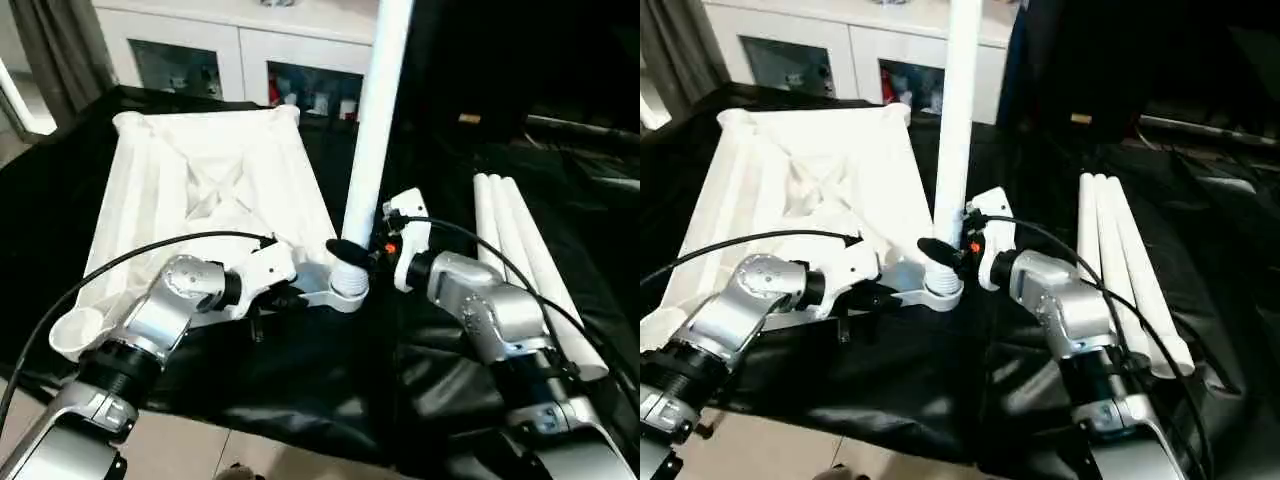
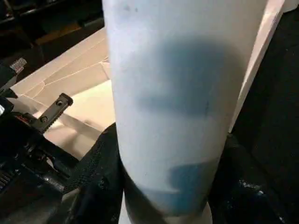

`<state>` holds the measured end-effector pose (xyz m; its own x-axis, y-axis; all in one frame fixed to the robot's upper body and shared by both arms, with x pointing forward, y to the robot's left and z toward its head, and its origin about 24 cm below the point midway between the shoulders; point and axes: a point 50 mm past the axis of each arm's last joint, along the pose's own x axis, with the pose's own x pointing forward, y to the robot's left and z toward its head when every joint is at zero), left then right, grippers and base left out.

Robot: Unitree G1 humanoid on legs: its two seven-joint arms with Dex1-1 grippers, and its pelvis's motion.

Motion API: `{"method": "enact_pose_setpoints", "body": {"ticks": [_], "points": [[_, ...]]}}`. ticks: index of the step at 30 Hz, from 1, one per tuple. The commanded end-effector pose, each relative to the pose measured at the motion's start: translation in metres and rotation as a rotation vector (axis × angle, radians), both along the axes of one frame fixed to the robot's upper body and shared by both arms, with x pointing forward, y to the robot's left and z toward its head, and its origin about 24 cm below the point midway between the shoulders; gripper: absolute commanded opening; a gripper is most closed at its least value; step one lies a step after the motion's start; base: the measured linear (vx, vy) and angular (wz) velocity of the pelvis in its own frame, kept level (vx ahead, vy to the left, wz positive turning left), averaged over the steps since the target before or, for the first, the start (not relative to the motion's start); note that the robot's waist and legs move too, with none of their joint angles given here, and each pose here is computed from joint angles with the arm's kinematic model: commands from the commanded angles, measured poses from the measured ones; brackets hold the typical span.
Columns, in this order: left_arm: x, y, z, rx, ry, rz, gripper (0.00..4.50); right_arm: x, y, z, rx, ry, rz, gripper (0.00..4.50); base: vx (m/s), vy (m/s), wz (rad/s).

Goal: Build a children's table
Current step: Insert table leg to table base

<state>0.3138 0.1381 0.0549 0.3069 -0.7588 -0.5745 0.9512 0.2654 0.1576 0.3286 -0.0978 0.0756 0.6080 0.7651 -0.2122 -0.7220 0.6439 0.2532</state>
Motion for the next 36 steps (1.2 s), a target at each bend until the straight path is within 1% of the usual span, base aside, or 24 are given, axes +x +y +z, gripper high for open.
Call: {"method": "enact_pose_setpoints", "body": {"ticks": [1,4,5,6,9,13,14,17,19,21,23,24,25,26,29,31,32,33,34,36], "points": [[-0.004,-0.012,-0.001,-0.128,0.008,-0.019,0.00,0.004,-0.003,-0.002,-0.021,-0.006,-0.018,1.90,0.000,0.000,0.00],[-0.002,-0.014,0.001,-0.159,0.003,-0.015,0.00,0.004,-0.002,-0.004,-0.022,-0.005,-0.017,1.90,0.000,0.000,0.00],[-0.002,-0.015,0.003,-0.200,0.010,-0.018,0.00,0.004,-0.001,-0.007,-0.037,-0.007,-0.010,1.90,0.000,0.000,0.00],[-0.002,-0.016,0.003,-0.215,0.014,-0.022,0.00,0.004,-0.001,-0.008,-0.043,-0.009,-0.008,1.90,0.000,0.000,0.00],[-0.001,-0.015,0.002,-0.218,0.019,-0.023,0.00,0.003,0.002,-0.012,-0.057,-0.009,0.013,1.90,0.000,0.000,0.00],[0.001,-0.015,0.001,-0.231,0.023,-0.011,0.00,0.005,0.002,-0.012,-0.048,-0.014,0.010,1.90,0.000,0.000,0.00],[0.001,-0.015,0.001,-0.229,0.023,-0.011,0.00,0.006,0.001,-0.012,-0.047,-0.014,0.008,1.90,0.000,0.000,0.00],[0.000,-0.012,-0.004,-0.168,0.023,-0.018,0.00,0.005,0.000,-0.012,-0.041,-0.011,-0.004,1.90,0.000,0.000,0.00],[-0.001,-0.007,-0.012,-0.090,0.026,-0.027,0.00,0.005,-0.002,-0.015,-0.037,-0.008,-0.014,1.90,0.000,0.000,0.00],[-0.001,-0.005,-0.015,-0.050,0.030,-0.031,0.00,0.003,-0.005,-0.018,-0.010,0.003,-0.044,1.90,0.000,0.000,0.00],[-0.001,-0.004,-0.015,-0.041,0.027,-0.025,0.00,0.003,-0.006,-0.019,0.008,0.011,-0.063,1.90,0.000,0.000,0.00],[0.003,-0.005,-0.014,-0.042,0.013,-0.010,0.00,0.002,-0.009,-0.023,0.043,0.024,-0.100,1.90,0.000,0.000,0.00],[0.003,-0.005,-0.014,-0.043,0.012,-0.009,0.00,0.001,-0.010,-0.024,0.048,0.026,-0.106,1.90,0.000,0.000,0.00],[0.006,-0.006,-0.012,-0.043,0.000,-0.003,0.00,-0.002,-0.013,-0.029,0.077,0.038,-0.137,1.90,0.000,0.000,0.00],[0.008,-0.007,-0.011,-0.045,-0.007,0.004,0.00,-0.005,-0.018,-0.034,0.103,0.047,-0.165,1.90,0.000,0.000,0.00],[0.011,-0.009,-0.010,-0.051,-0.015,0.012,0.00,-0.012,-0.022,-0.041,0.128,0.053,-0.192,1.90,0.000,0.000,0.00],[0.011,-0.009,-0.010,-0.051,-0.015,0.012,0.00,-0.012,-0.022,-0.041,0.128,0.053,-0.192,1.90,0.000,0.000,0.00],[0.012,-0.009,-0.009,-0.051,-0.020,0.016,0.00,-0.015,-0.023,-0.045,0.139,0.048,-0.204,1.90,0.000,0.000,0.00],[0.014,-0.009,-0.008,-0.051,-0.025,0.018,0.00,-0.018,-0.024,-0.047,0.154,0.037,-0.214,1.90,0.000,0.000,0.00],[0.016,-0.010,-0.006,-0.052,-0.032,0.020,0.00,-0.021,-0.024,-0.048,0.154,0.003,-0.232,1.90,0.000,0.000,0.00]]}}
